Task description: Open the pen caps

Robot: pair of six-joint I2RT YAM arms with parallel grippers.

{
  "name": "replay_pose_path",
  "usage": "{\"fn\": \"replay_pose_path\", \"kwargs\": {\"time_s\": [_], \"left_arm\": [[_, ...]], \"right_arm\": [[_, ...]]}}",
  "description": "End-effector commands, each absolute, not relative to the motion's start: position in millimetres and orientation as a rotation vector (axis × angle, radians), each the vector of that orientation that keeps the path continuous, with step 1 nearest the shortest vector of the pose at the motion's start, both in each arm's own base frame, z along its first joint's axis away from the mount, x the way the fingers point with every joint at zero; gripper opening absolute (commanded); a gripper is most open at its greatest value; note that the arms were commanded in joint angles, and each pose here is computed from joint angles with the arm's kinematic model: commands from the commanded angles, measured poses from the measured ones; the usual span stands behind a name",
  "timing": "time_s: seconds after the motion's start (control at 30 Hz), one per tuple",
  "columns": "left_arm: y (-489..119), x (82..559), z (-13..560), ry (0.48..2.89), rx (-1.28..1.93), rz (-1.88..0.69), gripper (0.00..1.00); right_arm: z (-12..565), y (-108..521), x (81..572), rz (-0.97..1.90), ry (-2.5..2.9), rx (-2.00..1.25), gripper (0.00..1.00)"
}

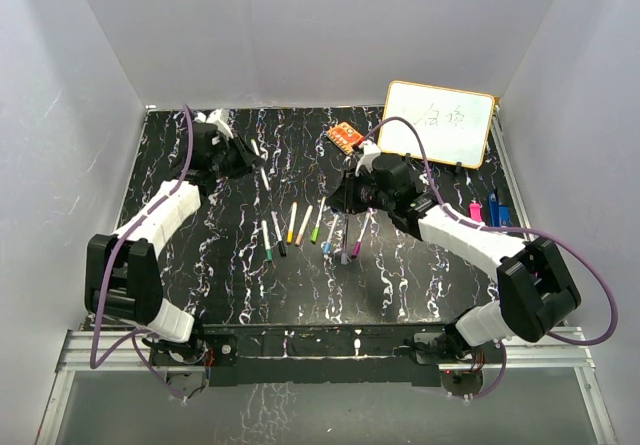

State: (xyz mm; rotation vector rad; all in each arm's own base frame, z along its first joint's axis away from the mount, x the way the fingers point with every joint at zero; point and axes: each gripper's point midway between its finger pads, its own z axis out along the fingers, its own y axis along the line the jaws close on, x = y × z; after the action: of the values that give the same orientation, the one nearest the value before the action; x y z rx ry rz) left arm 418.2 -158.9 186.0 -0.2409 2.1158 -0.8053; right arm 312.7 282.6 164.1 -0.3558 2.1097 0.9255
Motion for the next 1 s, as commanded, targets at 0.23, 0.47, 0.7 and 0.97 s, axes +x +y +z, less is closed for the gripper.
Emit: {"fn": "replay_pose_path", "kwargs": {"time_s": [0.23, 0.47, 0.7, 0.97], "left_arm": [[-137.2, 387.5, 108.3, 2.473, -0.22, -0.595, 0.0], [-117.5, 397.6, 89.1, 2.513, -0.268, -0.427, 0.0], [-108.7, 413.8, 83.0, 2.521, -0.28, -0.346, 0.0], [-96.7, 429.8, 79.3, 2.531, -0.269, -0.232, 0.0]], "right_arm": [[193.0, 276.3, 338.0, 0.829, 2.036, -0.314, 0.0], [184.4, 270.8, 334.6, 0.809, 2.053, -0.303, 0.0], [185.4, 271.7, 332.9, 0.818, 2.055, -0.312, 0.0], [186.4, 263.8, 329.7, 0.791, 2.048, -0.289, 0.0]]}}
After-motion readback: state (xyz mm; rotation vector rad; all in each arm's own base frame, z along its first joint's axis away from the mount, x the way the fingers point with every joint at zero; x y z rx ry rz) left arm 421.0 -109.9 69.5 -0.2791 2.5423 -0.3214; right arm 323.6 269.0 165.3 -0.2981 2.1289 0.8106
